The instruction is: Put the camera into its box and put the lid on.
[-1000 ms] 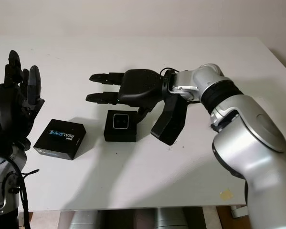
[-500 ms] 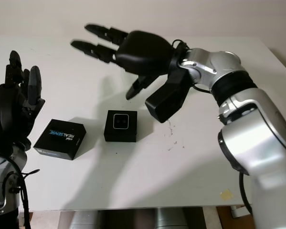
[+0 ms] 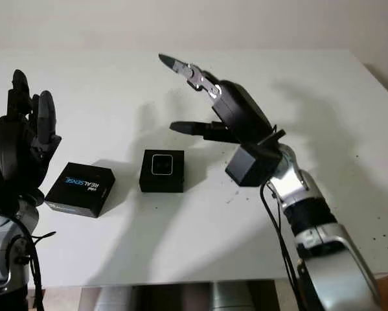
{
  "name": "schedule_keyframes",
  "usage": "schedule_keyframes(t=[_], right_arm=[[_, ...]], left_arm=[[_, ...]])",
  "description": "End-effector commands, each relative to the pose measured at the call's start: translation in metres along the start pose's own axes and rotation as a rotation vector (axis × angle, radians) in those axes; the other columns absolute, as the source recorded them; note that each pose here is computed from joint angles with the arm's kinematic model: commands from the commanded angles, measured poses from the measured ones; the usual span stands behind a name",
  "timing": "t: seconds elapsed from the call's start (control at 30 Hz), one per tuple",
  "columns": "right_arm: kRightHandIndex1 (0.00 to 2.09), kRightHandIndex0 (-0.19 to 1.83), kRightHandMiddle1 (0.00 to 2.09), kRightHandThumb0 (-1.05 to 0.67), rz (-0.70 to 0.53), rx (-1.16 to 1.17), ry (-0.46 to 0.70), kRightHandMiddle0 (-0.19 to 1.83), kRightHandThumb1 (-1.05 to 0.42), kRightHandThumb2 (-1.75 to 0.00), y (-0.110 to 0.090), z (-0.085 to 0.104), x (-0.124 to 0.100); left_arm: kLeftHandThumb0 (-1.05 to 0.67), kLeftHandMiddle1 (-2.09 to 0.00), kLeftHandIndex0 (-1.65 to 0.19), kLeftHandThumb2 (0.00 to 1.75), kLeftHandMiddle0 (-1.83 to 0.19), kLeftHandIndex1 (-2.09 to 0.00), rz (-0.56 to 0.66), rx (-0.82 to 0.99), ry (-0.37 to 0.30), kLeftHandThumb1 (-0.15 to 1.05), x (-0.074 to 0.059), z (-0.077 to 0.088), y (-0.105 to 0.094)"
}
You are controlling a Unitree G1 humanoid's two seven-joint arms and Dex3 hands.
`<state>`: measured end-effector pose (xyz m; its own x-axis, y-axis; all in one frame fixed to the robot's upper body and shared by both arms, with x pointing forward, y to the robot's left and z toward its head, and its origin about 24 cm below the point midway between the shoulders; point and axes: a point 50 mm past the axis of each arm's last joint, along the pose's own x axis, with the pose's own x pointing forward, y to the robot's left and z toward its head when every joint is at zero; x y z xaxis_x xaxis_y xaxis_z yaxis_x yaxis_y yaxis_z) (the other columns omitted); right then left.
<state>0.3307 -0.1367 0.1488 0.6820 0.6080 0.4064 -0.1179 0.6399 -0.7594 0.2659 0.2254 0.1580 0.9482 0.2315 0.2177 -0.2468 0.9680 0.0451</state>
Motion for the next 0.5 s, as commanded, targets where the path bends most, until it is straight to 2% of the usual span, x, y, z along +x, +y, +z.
schedule_keyframes(t=[0.0,0.13,0.27,0.47], right_arm=[[0.12,0.22,0.2,-0.43,0.033,-0.045,0.004,0.22,-1.05,-0.21,0.002,0.001,-0.01],[0.11,0.25,0.18,-0.45,0.081,-0.116,0.02,0.24,-1.05,-0.27,0.003,0.001,-0.019],[0.13,0.31,0.19,-0.47,0.048,-0.134,0.038,0.3,-1.05,-0.27,0.004,0.005,-0.026],[0.11,0.32,0.18,-0.53,0.014,-0.191,0.031,0.31,-1.05,-0.31,0.017,0.025,-0.041]], left_arm=[[-0.74,-0.01,0.19,0.54,0.19,0.0,0.005,0.0,0.002,1.05,-0.002,0.0,0.001],[-0.73,0.0,0.19,0.55,0.19,0.0,-0.001,-0.005,-0.004,1.05,-0.002,0.0,0.0],[-0.72,0.0,0.19,0.57,0.19,0.0,-0.006,-0.004,-0.003,1.05,-0.003,-0.001,-0.001],[-0.72,0.0,0.19,0.56,0.19,0.0,-0.009,-0.022,0.008,1.05,-0.002,-0.003,-0.003]])
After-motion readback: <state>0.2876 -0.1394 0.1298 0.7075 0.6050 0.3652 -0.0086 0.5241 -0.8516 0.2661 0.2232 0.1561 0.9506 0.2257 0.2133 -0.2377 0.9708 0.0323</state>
